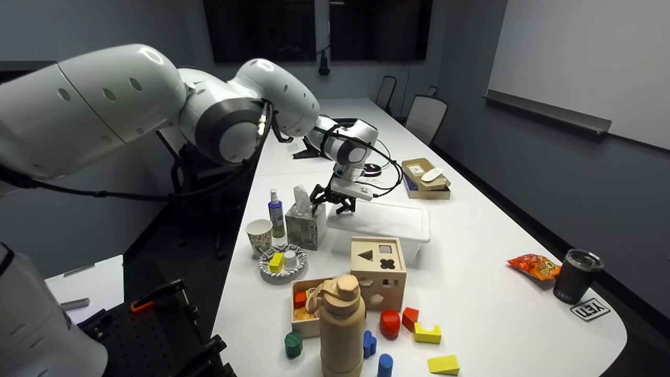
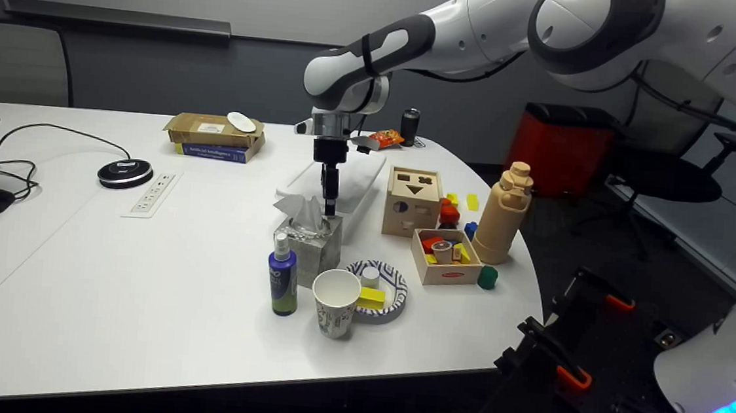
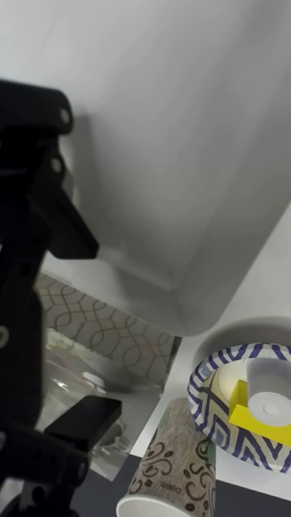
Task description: Move the white container forward
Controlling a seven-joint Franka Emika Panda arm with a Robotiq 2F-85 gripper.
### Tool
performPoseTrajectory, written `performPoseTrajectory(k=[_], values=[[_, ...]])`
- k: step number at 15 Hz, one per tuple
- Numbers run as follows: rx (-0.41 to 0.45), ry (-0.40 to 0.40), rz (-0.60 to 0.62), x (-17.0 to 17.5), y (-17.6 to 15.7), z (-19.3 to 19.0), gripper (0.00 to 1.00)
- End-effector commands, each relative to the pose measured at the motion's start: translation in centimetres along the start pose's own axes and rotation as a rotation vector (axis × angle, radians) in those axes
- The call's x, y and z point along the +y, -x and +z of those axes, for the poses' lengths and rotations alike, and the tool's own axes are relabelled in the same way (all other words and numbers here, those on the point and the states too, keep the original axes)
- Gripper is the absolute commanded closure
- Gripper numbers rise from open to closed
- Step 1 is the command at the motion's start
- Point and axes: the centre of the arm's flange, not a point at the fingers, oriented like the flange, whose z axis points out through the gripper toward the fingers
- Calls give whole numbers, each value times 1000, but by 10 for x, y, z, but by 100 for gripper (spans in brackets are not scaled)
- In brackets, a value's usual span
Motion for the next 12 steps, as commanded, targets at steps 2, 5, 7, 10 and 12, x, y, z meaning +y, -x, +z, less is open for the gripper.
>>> performPoseTrajectory(k=[2, 5, 7, 10, 12], values=[[-40, -45, -41, -34, 11, 2, 0], [-53, -62, -45, -40, 13, 6, 0], [-64, -73, -48, -44, 15, 8, 0], [-82, -87, -54, -49, 18, 11, 0], [-88, -89, -62, -50, 20, 12, 0]])
